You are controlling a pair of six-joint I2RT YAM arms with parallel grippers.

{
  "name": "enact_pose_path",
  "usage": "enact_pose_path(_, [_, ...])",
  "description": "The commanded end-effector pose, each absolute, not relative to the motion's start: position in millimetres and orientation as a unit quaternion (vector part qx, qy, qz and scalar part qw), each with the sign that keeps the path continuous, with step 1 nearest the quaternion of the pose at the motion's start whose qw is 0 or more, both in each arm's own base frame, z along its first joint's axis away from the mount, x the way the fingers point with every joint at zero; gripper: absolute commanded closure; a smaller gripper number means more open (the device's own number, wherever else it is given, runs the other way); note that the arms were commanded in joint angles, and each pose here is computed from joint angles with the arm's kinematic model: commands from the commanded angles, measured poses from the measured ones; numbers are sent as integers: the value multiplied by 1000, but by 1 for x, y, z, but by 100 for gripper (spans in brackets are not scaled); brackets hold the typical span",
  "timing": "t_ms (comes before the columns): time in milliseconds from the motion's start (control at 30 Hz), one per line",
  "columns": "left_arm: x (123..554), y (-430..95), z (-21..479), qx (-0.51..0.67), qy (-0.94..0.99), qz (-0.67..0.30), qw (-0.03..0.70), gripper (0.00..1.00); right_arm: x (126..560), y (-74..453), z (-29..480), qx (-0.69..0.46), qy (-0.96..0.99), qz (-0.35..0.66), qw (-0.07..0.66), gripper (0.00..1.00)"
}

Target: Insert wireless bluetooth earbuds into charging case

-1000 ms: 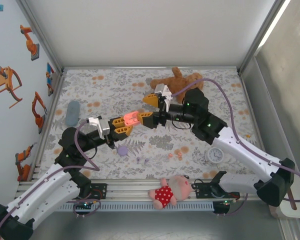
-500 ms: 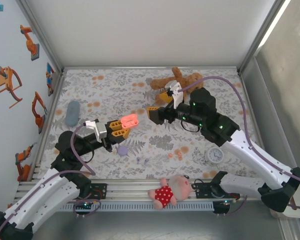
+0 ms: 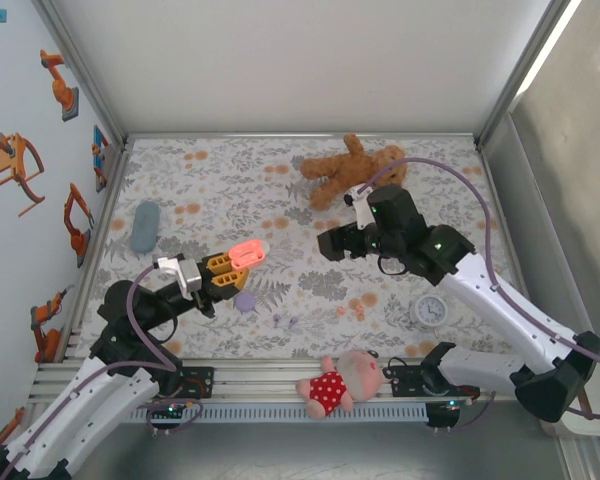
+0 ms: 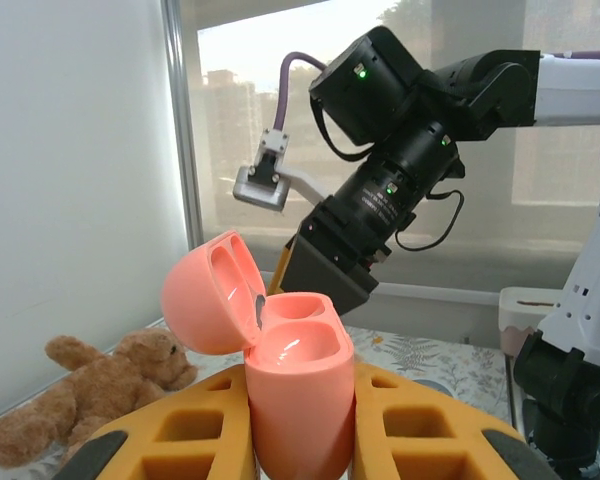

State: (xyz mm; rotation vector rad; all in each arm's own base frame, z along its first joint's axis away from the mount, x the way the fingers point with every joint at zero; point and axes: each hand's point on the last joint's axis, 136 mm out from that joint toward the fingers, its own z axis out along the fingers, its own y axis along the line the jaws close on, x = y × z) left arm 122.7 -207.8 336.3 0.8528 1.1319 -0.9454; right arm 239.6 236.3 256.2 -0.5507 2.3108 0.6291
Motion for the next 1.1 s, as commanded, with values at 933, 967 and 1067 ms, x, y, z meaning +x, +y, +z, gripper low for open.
enact_pose_path(933, [109,-200,348,371,477,-434,668,100,188,223,104,-237,952,180,66,24])
enact_pose_path(967, [109,-200,348,370,478,-434,668,100,188,223,101,-238,953,180,61,25])
enact_pose_path(1067, [110,-201,347,369,480,-435,666,100,185,223,90,-241,954,175,41,31])
